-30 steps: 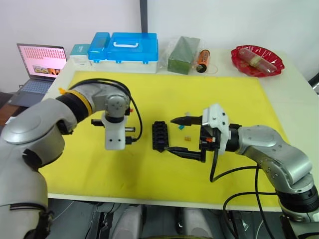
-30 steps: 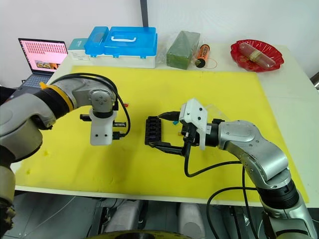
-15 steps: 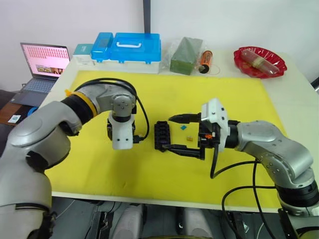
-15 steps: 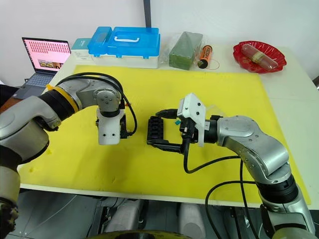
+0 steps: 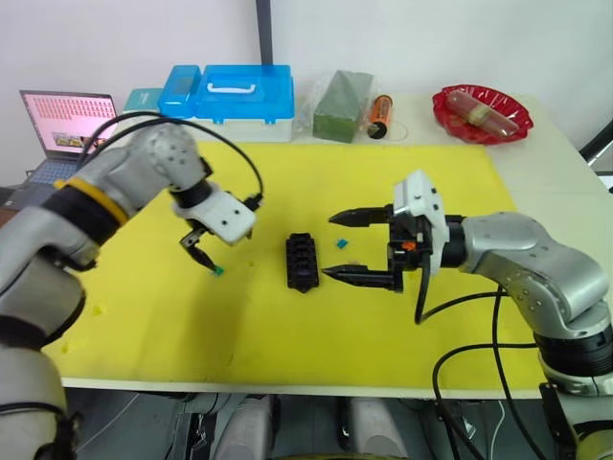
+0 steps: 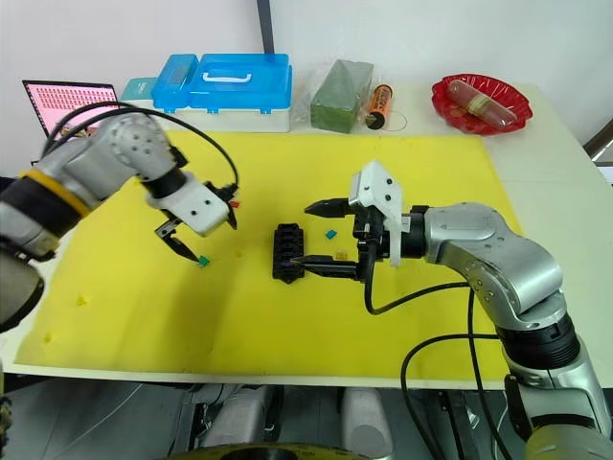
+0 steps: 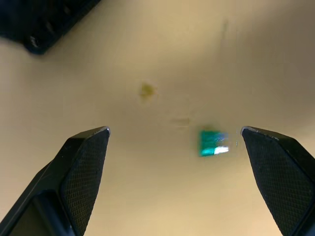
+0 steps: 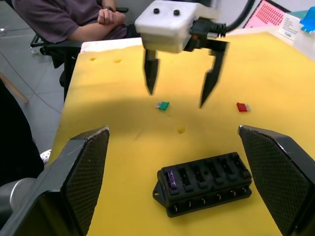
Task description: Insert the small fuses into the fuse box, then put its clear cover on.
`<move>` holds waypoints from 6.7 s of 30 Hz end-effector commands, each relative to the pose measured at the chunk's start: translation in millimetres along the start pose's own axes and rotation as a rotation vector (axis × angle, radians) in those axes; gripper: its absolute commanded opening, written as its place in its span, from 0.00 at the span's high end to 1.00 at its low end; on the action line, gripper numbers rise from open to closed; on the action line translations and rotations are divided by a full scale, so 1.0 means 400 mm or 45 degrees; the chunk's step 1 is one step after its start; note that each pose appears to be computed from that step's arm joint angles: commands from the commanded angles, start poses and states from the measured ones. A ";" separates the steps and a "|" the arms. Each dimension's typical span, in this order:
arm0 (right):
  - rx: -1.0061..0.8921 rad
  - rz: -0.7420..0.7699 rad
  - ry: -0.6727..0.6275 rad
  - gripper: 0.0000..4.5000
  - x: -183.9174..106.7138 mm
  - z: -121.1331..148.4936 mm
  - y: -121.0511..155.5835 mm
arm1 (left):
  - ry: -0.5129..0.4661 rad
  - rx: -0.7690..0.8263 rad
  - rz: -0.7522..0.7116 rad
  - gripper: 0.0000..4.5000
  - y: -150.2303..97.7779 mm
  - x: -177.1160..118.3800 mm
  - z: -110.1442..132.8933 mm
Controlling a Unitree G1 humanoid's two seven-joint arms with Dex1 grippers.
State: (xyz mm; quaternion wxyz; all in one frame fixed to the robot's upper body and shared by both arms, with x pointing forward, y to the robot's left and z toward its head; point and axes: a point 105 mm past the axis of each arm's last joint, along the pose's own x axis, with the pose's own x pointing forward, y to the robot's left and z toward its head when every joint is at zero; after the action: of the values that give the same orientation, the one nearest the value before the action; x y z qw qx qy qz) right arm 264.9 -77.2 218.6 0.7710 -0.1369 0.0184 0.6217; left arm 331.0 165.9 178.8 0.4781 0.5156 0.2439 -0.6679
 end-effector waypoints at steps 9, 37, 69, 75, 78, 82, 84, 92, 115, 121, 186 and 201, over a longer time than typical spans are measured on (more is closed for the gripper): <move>-0.103 0.108 -0.055 0.00 0.055 0.019 0.027 | -1.186 -1.663 0.400 0.00 -0.179 -0.156 -0.087; -0.147 0.139 -0.042 0.00 0.066 0.034 0.031 | -1.458 -2.251 0.128 0.00 -0.161 0.064 -0.133; -0.125 0.103 -0.013 0.00 0.054 0.026 0.035 | -1.271 -2.248 0.029 0.08 -0.137 0.158 -0.139; -0.127 0.110 -0.018 0.00 0.057 0.027 0.040 | -1.205 -2.273 0.029 0.55 -0.156 0.181 -0.144; -0.131 0.113 -0.021 0.00 0.060 0.029 0.040 | -1.168 -2.311 0.048 0.80 -0.167 0.206 -0.156; -0.134 0.120 -0.023 0.00 0.061 0.031 0.041 | -1.156 -2.319 0.047 1.00 -0.176 0.215 -0.158; -0.135 0.121 -0.022 0.00 0.061 0.031 0.040 | -1.154 -2.323 0.050 1.00 -0.180 0.215 -0.160; -0.092 0.078 -0.038 0.00 0.048 0.038 0.016 | -1.388 -2.122 -0.067 1.00 -0.173 0.108 -0.079; 0.125 -0.004 -0.096 0.55 0.020 0.037 -0.026 | -1.424 -0.446 0.621 1.00 -0.039 -0.020 0.227; 0.130 0.013 -0.107 0.63 0.026 0.040 -0.018 | -1.434 -0.404 0.633 1.00 -0.029 -0.020 0.235; -0.193 -0.040 0.251 1.00 0.070 -0.015 -0.028 | -1.227 -0.520 0.770 0.01 -0.102 0.127 0.133; -0.307 0.016 0.463 1.00 0.086 -0.108 -0.042 | -1.199 -0.467 0.903 0.01 -0.058 0.210 0.144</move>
State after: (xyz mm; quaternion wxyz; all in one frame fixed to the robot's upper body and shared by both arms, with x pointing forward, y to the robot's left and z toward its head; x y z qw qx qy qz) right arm 294.1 -60.4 164.0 0.7335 -0.3239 0.1039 0.5884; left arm 281.1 97.5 106.8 0.8102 0.1096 -0.0451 -0.5741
